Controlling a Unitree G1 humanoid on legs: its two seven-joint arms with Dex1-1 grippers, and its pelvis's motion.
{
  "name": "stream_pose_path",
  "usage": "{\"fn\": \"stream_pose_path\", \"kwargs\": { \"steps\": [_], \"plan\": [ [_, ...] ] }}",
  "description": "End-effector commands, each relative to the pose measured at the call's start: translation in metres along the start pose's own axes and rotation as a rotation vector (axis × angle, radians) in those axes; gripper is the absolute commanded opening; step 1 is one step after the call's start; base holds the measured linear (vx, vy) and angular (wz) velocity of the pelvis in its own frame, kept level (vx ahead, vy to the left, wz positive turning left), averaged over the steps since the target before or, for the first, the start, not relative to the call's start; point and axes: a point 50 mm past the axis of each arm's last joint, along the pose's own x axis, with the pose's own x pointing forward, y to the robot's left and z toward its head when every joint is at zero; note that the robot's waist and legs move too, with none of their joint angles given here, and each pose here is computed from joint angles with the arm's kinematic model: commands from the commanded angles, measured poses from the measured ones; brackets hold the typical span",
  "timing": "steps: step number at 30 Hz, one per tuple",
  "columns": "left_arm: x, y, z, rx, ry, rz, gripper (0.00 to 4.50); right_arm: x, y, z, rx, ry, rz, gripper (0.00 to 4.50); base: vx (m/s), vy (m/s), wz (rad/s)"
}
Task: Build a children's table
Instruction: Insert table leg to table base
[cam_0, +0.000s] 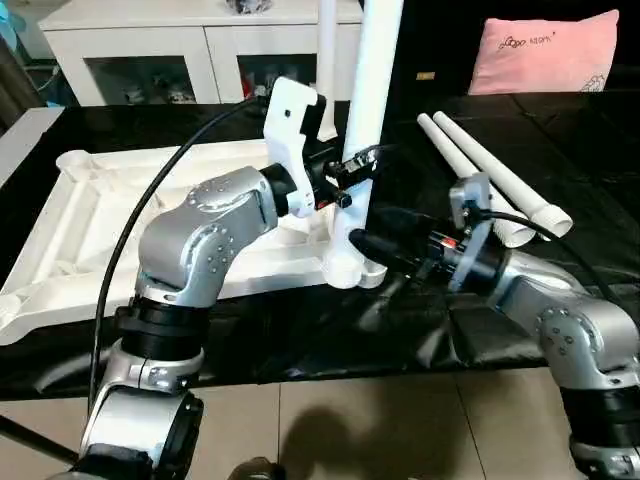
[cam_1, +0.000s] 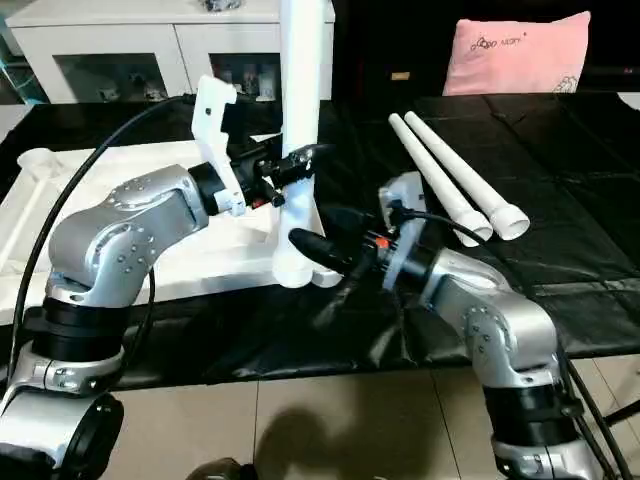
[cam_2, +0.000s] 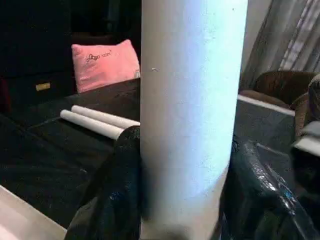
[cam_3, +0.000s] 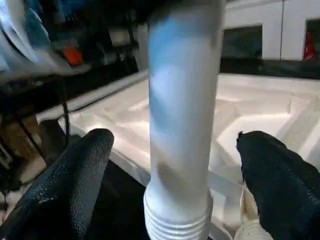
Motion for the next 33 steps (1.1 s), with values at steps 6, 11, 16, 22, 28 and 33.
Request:
{"fn": "stream_pose_path", "kwargs": {
  "steps": [6, 11, 16, 22, 28, 33],
  "plan": [
    [0.003, -0.006, 0.010, 0.063, -0.022, -0.013, 1.84, 0.010, -0.003, 0.003, -0.021, -0.001, -0.033, 3.97, 0.000, 0.000, 0.00],
    [0.005, -0.008, 0.010, 0.056, -0.017, -0.026, 1.84, 0.017, -0.003, -0.001, -0.036, 0.016, -0.018, 3.59, 0.000, 0.000, 0.00],
    [0.006, -0.010, 0.011, 0.060, -0.018, -0.037, 1.84, 0.024, 0.000, -0.006, -0.032, 0.045, 0.017, 3.20, 0.000, 0.000, 0.00],
    [0.007, -0.012, 0.012, 0.058, -0.019, -0.053, 1.84, 0.029, -0.005, -0.007, -0.024, 0.053, 0.018, 2.68, 0.000, 0.000, 0.00],
    [0.007, -0.012, 0.012, 0.054, -0.019, -0.058, 1.84, 0.030, -0.007, -0.008, -0.013, 0.056, 0.019, 2.14, 0.000, 0.000, 0.00],
    [0.007, -0.011, 0.012, 0.056, -0.017, -0.054, 1.84, 0.030, -0.008, -0.010, -0.003, 0.054, 0.025, 1.95, 0.000, 0.000, 0.00]
  ]
}}
